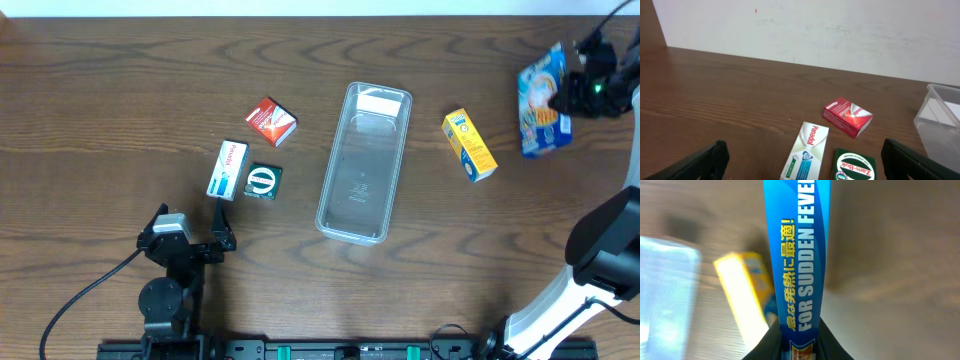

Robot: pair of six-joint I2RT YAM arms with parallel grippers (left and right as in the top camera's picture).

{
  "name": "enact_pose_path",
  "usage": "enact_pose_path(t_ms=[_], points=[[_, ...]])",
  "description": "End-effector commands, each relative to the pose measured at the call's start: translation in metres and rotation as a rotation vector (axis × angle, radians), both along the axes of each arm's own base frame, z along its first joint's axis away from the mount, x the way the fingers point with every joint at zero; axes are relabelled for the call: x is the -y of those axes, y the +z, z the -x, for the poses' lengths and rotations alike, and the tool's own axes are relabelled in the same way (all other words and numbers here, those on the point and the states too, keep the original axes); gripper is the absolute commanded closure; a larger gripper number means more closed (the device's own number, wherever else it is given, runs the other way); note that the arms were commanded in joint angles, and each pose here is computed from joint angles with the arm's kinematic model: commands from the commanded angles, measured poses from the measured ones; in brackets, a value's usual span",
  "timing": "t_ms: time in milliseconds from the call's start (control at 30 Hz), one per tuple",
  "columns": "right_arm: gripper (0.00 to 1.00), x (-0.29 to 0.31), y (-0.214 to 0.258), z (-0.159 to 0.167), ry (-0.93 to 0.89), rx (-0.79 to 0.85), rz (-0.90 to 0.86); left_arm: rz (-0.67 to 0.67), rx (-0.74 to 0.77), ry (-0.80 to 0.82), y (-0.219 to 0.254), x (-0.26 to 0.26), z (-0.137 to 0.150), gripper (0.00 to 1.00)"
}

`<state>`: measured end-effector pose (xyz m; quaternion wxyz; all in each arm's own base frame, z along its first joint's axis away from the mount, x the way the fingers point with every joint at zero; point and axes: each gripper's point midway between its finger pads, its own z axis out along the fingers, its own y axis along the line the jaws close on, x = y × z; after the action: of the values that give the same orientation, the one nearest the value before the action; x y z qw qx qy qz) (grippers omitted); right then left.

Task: Pack container
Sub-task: 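Grasp the blue Kool Fever box with the right gripper, then lift the blue box and carry it over the clear container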

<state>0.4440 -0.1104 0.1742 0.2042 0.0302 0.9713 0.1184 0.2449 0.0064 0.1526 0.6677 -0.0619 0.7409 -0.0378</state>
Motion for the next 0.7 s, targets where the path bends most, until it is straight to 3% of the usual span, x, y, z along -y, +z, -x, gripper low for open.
enact_pose_path(t_ms=[0, 200, 667], points=[[0.85, -0.046, 0.042, -0.019, 0.149, 0.158, -0.177, -0.012, -0.048, 0.009, -0.016, -0.002, 0.001, 0.02], [0.85, -0.093, 0.073, -0.026, 0.321, 0.267, -0.240, -0.012, -0.048, 0.009, -0.016, -0.002, 0.001, 0.02], [0.87, -0.232, 0.072, -0.007, 0.824, 0.335, -0.154, -0.012, -0.049, 0.009, -0.016, -0.002, 0.001, 0.02]])
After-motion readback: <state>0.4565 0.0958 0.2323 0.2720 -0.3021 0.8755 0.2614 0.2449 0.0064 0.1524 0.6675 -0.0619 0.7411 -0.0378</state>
